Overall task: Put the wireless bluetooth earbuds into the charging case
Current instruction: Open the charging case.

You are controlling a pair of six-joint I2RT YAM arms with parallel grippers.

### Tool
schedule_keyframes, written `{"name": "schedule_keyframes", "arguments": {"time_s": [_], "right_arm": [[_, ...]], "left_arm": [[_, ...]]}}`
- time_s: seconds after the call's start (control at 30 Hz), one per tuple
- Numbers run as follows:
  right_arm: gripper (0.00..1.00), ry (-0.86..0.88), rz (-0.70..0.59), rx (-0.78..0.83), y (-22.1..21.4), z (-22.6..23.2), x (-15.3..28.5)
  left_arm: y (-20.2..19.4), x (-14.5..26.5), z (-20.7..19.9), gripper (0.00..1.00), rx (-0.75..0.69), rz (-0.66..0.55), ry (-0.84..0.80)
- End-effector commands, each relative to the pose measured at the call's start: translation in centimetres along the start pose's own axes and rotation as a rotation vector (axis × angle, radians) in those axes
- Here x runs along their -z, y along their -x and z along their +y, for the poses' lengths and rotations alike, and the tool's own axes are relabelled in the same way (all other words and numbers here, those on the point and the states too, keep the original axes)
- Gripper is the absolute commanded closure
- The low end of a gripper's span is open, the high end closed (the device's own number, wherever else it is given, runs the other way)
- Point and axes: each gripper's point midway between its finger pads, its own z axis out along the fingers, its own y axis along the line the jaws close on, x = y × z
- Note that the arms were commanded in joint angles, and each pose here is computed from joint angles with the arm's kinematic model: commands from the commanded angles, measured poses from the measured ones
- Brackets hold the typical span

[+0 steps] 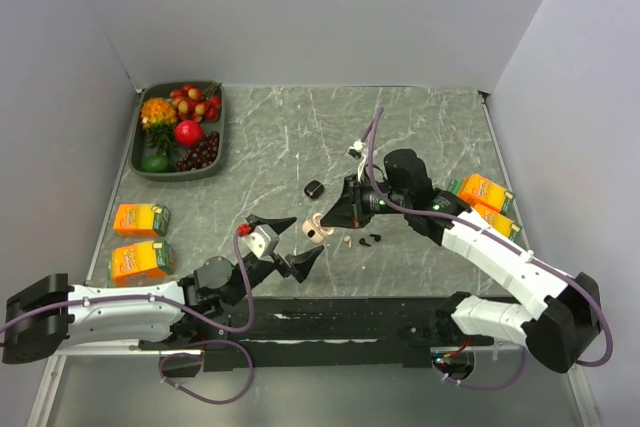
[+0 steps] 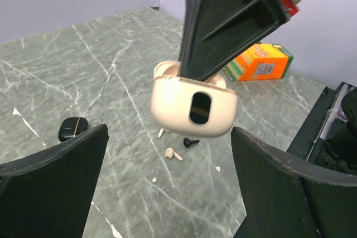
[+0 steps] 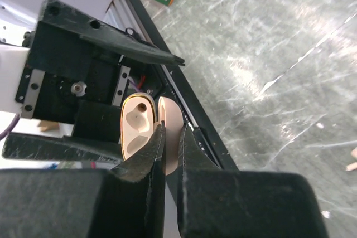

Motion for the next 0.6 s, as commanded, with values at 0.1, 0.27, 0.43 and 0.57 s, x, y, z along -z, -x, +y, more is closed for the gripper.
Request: {"name": "schedule_keyframes", "arguments": {"time_s": [0.1, 0.27, 0.43, 0.57], "right_arm": [[1.0, -0.068, -0.087, 0.142, 2.8, 1.3, 2.3], [1.0, -0.178, -0.126, 0.276, 3.6, 0.2, 3.5], [1.0, -0.17, -0.179, 0.412, 2.9, 0.2, 3.5], [1.0, -0.185, -0.14, 0.461, 2.7, 0.0, 3.9]], "left_arm": [[2.7, -0.2, 1.2, 0.04, 0.107, -0.034, 0.11], [3.2, -0.1, 2.8, 0.04, 0.262, 0.003, 0.255], [2.7, 0.5, 4.1, 0.04, 0.33, 0.069, 0.378], [3.5, 1.2, 3.2, 0.04, 0.336, 0.055, 0.288]]}}
